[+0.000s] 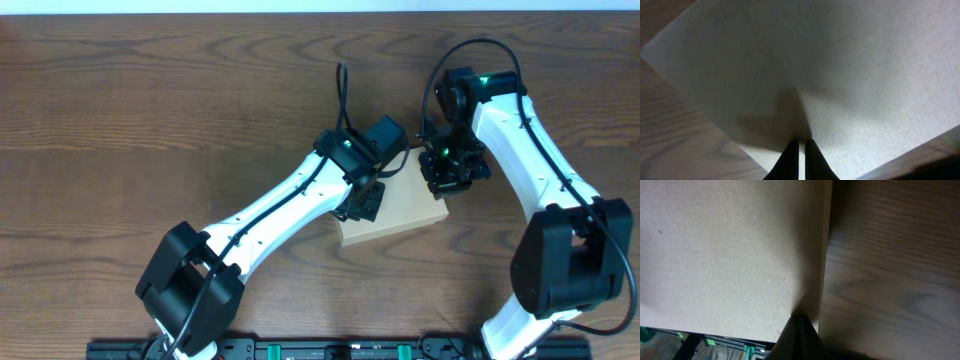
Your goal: Pack container
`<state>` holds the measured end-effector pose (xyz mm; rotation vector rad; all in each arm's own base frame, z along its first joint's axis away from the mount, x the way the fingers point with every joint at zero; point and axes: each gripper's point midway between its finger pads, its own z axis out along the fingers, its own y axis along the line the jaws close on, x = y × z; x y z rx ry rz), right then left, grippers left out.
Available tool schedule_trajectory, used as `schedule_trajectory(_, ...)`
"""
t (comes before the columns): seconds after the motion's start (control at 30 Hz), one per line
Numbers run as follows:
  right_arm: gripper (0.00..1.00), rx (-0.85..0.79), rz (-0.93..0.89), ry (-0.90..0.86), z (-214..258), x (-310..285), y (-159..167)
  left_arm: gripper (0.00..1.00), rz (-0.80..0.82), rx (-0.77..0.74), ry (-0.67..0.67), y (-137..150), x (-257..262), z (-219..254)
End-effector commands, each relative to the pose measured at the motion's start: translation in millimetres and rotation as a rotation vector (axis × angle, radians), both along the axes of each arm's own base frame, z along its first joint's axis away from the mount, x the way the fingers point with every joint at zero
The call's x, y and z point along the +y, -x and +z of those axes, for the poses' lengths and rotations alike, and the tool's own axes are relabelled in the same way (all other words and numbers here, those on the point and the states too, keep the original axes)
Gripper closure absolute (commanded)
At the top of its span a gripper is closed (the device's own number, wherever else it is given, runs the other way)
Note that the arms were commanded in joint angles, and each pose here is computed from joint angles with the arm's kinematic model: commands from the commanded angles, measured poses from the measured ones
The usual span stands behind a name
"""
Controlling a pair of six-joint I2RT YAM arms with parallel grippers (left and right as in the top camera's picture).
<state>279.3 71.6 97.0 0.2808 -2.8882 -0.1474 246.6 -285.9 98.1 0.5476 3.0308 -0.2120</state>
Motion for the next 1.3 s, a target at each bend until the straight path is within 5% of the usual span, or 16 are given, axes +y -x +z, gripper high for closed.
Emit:
schedule_trajectory(0.0, 0.98, 0.008, -0.025, -0.012, -2, 5, 4, 0.93, 0.009, 0.019, 0.017, 8, 1, -1)
schedule_trajectory(0.3, 0.99, -0.049, -0.035, -0.047, 2, 13, -11, 0.93, 0.01, 0.007, 0.012, 6, 2, -6)
schedule_trajectory(0.5, 0.99, -0.116, -0.082, -0.038, 16, -2, -32, 0.93, 0.091, -0.061, -0.046, -26, 29, 22)
schedule_trajectory(0.73, 0.99, -0.064, -0.136, 0.072, 16, -37, -21, 0.91, 0.167, -0.162, 0.016, -77, 54, 88)
schedule_trajectory(1.27, 0.98, 0.064, -0.103, -0.008, -31, 3, 21, 0.9, 0.282, -0.196, -0.019, -101, 121, 121)
